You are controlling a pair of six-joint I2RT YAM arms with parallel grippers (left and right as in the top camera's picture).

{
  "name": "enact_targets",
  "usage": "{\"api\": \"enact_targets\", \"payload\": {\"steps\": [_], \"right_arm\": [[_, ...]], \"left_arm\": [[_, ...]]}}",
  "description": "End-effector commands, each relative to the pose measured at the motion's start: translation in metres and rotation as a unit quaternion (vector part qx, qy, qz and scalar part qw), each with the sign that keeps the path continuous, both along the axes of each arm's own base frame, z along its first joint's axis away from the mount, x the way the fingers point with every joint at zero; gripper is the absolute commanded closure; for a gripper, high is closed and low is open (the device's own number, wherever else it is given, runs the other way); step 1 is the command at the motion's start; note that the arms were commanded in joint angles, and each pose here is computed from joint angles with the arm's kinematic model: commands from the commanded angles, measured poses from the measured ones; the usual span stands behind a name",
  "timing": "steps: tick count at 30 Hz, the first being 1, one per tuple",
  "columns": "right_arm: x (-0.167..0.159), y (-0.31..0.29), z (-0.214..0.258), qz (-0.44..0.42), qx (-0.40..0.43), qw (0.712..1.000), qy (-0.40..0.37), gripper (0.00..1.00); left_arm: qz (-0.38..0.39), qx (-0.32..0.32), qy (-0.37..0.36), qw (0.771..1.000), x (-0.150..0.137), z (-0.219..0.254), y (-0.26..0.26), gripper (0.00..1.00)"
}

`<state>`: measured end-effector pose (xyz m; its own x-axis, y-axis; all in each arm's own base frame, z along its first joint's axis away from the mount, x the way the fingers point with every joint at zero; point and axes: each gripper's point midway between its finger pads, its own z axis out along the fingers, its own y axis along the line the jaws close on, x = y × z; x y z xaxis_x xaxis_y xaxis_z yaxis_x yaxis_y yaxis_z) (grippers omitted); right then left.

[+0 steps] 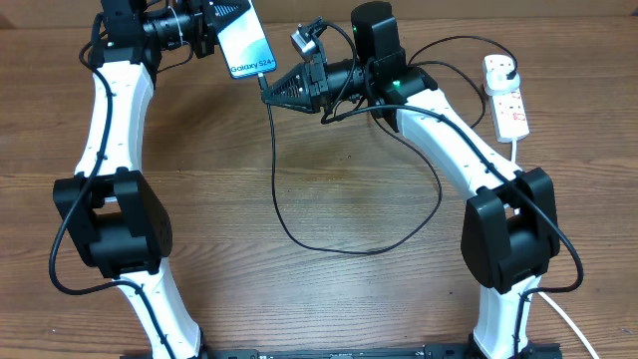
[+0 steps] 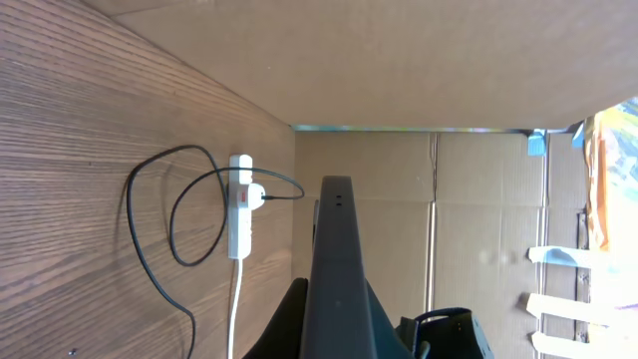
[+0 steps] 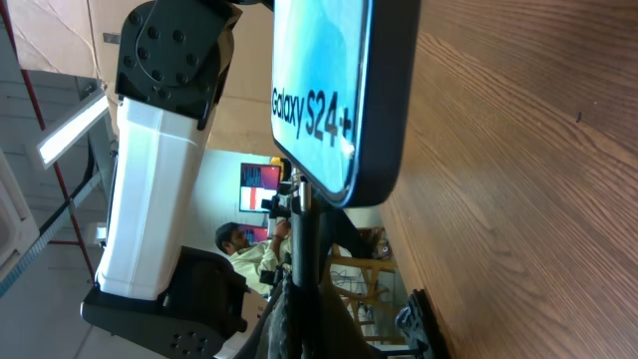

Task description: Plug charger to phone and switch on socket

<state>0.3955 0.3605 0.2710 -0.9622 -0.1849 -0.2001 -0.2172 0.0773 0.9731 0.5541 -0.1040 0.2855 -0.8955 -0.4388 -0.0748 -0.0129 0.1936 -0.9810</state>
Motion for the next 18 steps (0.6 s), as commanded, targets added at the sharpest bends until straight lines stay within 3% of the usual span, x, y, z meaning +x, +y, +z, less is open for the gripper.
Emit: {"api": "enact_targets", "payload": {"steps": [1,18], "right_arm": [[0.0016,0.0008,0.0006,0.002,0.003,1.000,-0.003,0.96],[0.0028,0.0009,0.0000,-0.001,0.001,1.000,-0.004,0.96]], "left_arm": [[-0.016,-0.005,-0.006,1.000,-0.0037,0.0044,-0.0062,0.96],[-0.018,-0.010,-0.014,1.000,-0.0020,0.0106,-0.0141,0.96]]}}
